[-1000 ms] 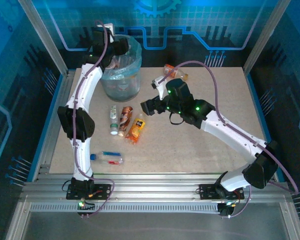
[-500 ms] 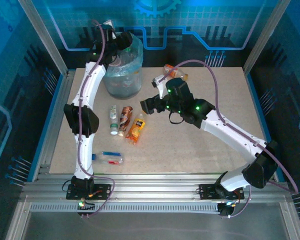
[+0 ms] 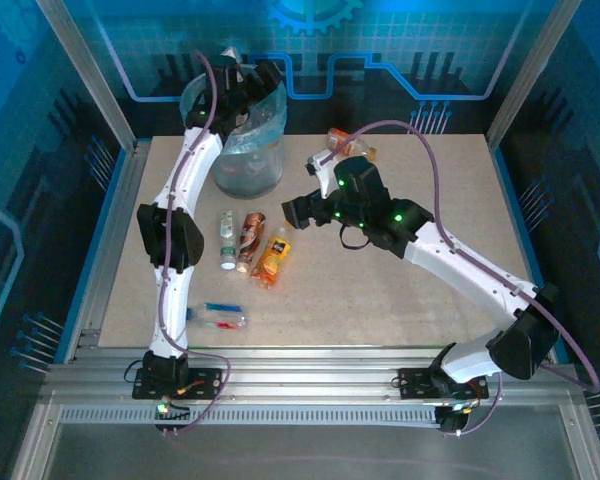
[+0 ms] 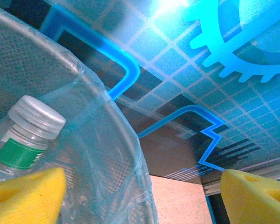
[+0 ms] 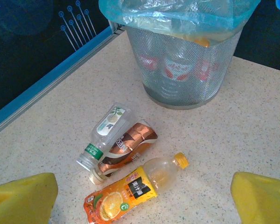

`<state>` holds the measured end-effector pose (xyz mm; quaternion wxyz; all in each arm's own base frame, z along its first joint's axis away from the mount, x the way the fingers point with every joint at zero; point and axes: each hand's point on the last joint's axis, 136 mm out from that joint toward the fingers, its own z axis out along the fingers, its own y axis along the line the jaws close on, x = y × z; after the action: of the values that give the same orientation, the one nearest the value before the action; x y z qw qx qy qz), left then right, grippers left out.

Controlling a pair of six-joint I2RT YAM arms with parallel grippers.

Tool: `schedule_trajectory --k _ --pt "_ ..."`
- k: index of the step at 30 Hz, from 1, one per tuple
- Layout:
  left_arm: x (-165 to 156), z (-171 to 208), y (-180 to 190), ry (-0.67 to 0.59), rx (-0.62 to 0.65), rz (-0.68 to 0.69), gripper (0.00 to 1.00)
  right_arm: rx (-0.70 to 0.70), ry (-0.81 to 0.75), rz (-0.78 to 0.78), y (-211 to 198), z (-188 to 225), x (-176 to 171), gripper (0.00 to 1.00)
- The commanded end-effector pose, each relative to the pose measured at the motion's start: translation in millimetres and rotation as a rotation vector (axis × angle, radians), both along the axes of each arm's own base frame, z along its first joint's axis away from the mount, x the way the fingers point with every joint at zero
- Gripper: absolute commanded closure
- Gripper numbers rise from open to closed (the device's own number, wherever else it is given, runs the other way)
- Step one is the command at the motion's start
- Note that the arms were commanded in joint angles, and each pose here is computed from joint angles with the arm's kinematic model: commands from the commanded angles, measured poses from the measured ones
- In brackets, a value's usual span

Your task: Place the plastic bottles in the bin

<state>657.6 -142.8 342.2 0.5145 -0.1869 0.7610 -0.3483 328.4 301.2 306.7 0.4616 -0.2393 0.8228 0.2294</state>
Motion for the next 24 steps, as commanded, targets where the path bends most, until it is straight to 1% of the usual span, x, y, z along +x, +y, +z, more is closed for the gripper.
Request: schedule_trajectory --k 1,4,6,8,10,13,16,18,21,24 --pt "0.8 35.8 -9.6 -0.106 -0.08 -0.023 0.12 0.028 -0.011 -0.011 -2.9 10.1 -5.7 0.03" --pt "-2.9 71.9 -9.8 -0.195 -0.133 -0.025 0.12 0.039 -0.011 -0.008 -1.3 13.4 -5.8 0.03" --pt "-11.5 96.9 -11.9 -0.25 -0.157 -0.046 0.12 0.039 -0.011 -0.008 -1.6 14.4 -6.2 0.03" --pt "-22.9 113.7 -12.8 -0.275 -0.146 -0.061 0.12 0.036 -0.013 -0.017 -3.5 14.9 -5.4 0.03" --pt "-36.4 125.2 -10.4 -0.285 -0.109 -0.067 0.12 0.021 -0.01 -0.03 -5.0 11.9 -3.9 0.03" --pt "-65.9 136.8 -7.4 -0.288 -0.014 -0.078 0.13 -0.019 0.023 -0.07 -8.6 0.7 3.4 0.05" --pt "-105.7 138.6 -6.1 -0.289 0.15 -0.093 0.13 -0.079 0.104 -0.111 -6.4 -20.0 10.6 0.06" --pt "-138.8 133.8 -5.8 -0.289 0.285 -0.093 0.13 -0.101 0.168 -0.151 -2.2 -37.9 13.5 0.05" --pt "-190.1 117.7 -8.7 -0.292 0.44 -0.122 0.11 -0.117 0.268 -0.201 8.2 -68.9 11.9 0.03" --pt "-241.9 95.9 -5.0 -0.284 0.521 -0.17 0.1 -0.13 0.343 -0.202 31.4 -101.2 1.6 0.01"
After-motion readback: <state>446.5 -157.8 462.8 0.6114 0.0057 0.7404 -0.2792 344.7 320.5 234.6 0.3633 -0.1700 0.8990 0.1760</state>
